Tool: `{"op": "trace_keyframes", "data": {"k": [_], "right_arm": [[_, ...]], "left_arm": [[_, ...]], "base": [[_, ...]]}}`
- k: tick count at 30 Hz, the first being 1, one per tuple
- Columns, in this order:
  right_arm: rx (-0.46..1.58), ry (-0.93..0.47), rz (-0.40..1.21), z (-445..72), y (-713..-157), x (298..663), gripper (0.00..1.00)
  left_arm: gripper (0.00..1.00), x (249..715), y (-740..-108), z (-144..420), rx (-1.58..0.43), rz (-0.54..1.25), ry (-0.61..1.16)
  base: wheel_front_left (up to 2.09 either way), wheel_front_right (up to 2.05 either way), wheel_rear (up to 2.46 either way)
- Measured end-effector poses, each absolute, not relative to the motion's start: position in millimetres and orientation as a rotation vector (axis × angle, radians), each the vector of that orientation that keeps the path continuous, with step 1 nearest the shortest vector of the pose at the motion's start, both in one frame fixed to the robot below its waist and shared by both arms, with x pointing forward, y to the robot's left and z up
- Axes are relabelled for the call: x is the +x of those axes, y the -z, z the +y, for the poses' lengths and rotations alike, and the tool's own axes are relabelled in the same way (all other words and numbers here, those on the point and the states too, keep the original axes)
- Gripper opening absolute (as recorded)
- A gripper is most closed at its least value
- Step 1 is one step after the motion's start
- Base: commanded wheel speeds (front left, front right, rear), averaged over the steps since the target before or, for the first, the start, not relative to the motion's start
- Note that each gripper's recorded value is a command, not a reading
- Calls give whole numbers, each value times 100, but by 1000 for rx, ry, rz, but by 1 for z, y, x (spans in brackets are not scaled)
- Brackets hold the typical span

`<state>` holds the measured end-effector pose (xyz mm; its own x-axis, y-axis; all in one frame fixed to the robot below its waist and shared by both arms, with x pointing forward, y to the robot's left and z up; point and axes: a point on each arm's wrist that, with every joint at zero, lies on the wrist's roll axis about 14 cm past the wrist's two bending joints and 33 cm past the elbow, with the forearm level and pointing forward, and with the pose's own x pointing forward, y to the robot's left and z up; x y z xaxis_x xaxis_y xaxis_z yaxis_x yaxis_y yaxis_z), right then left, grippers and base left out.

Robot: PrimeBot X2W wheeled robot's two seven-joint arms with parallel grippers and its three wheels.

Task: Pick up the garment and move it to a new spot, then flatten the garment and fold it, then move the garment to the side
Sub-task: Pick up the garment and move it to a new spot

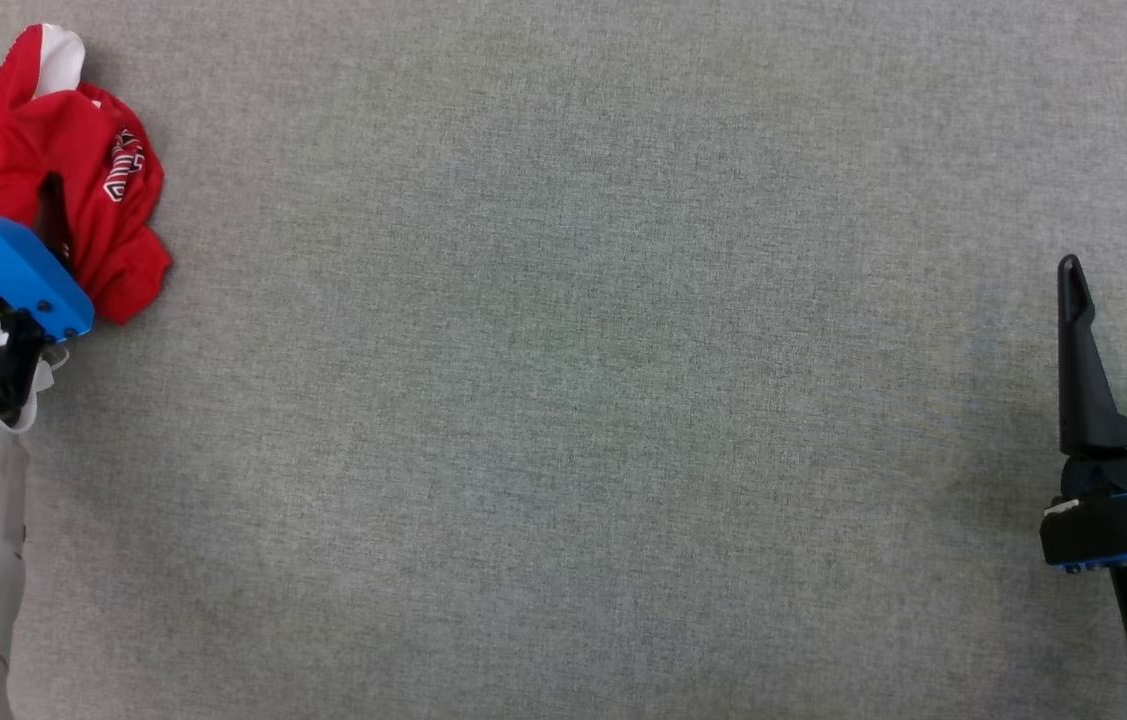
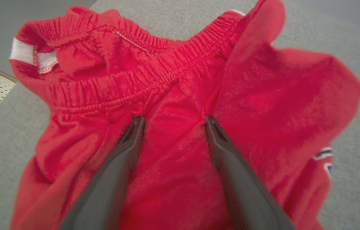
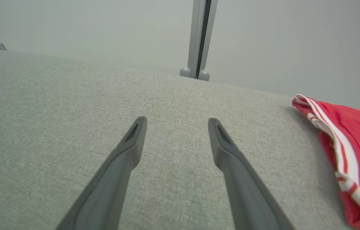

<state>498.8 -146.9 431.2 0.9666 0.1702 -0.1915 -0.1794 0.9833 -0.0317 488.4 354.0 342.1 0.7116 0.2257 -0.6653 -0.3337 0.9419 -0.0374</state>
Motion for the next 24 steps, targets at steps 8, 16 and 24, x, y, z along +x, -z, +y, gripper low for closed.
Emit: {"op": "trace_keyframes", "data": {"k": [8, 16, 24], "right_arm": [[-57, -180, 173, -147, -440, 499, 100], [-54, -134, 139, -162, -455, 492, 100], [-19, -91, 88, -174, -477, 472, 100]], "left_arm": [[0, 485, -329, 341, -187, 873, -287], [0, 495, -345, 334, -160, 786, -256], [0, 543, -435, 321, -62, 465, -155]], "base": [[0, 0, 0], [0, 0, 0], [0, 0, 0]]}}
